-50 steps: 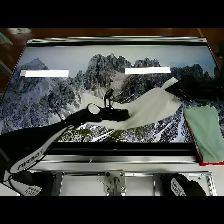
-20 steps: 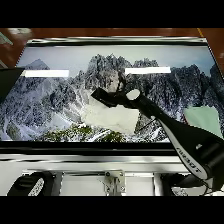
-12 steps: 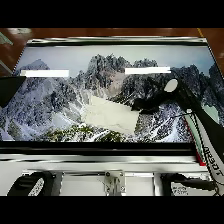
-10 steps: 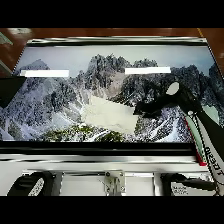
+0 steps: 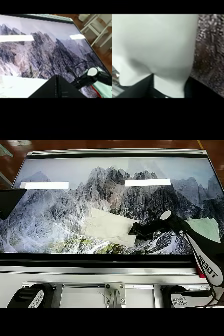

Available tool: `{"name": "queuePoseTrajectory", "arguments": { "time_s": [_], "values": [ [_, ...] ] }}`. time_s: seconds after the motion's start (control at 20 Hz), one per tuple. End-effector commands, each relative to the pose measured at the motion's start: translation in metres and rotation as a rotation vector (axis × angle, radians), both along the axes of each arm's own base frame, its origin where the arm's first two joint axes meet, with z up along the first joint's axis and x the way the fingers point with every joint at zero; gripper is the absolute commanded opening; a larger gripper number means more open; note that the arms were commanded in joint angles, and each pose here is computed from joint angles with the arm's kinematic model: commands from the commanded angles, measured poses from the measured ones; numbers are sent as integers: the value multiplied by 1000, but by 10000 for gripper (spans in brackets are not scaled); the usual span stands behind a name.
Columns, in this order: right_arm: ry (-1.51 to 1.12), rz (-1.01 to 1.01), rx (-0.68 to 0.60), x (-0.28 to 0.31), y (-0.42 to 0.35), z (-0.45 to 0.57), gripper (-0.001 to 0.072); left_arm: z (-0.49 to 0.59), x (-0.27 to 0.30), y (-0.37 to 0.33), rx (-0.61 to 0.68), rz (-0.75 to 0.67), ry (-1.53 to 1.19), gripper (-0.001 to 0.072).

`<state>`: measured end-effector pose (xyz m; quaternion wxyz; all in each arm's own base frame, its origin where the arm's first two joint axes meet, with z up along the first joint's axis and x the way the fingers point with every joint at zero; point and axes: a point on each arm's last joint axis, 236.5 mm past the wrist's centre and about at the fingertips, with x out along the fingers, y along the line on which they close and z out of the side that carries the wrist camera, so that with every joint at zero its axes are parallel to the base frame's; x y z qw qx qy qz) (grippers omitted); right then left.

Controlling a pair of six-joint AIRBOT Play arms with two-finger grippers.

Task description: Fold the shirts.

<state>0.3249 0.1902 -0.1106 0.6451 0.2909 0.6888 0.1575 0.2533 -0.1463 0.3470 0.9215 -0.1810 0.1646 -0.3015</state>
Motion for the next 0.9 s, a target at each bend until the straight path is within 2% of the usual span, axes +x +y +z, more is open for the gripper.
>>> {"name": "queuePoseTrajectory", "arguments": {
  "time_s": [0.0, 0.2, 0.4, 0.6, 0.85],
  "values": [
    [-128, -49, 97, 33, 23, 11, 58, 0, 0, 0, -5, 2, 5, 45],
    [-344, 101, 226, 68, 22, 95, 66, 0, 0, 0, -4, 3, 5, 45],
    [-574, 12, 240, 111, -39, 218, 65, -6, 4, 3, 10, 13, 14, 45],
    [-714, -237, 80, 128, -159, 291, 65, -7, 6, 5, 40, 19, 1, 45],
    [-608, -497, -191, 76, -314, 284, 65, -7, 6, 5, 38, 18, 2, 45]
  ]
}}
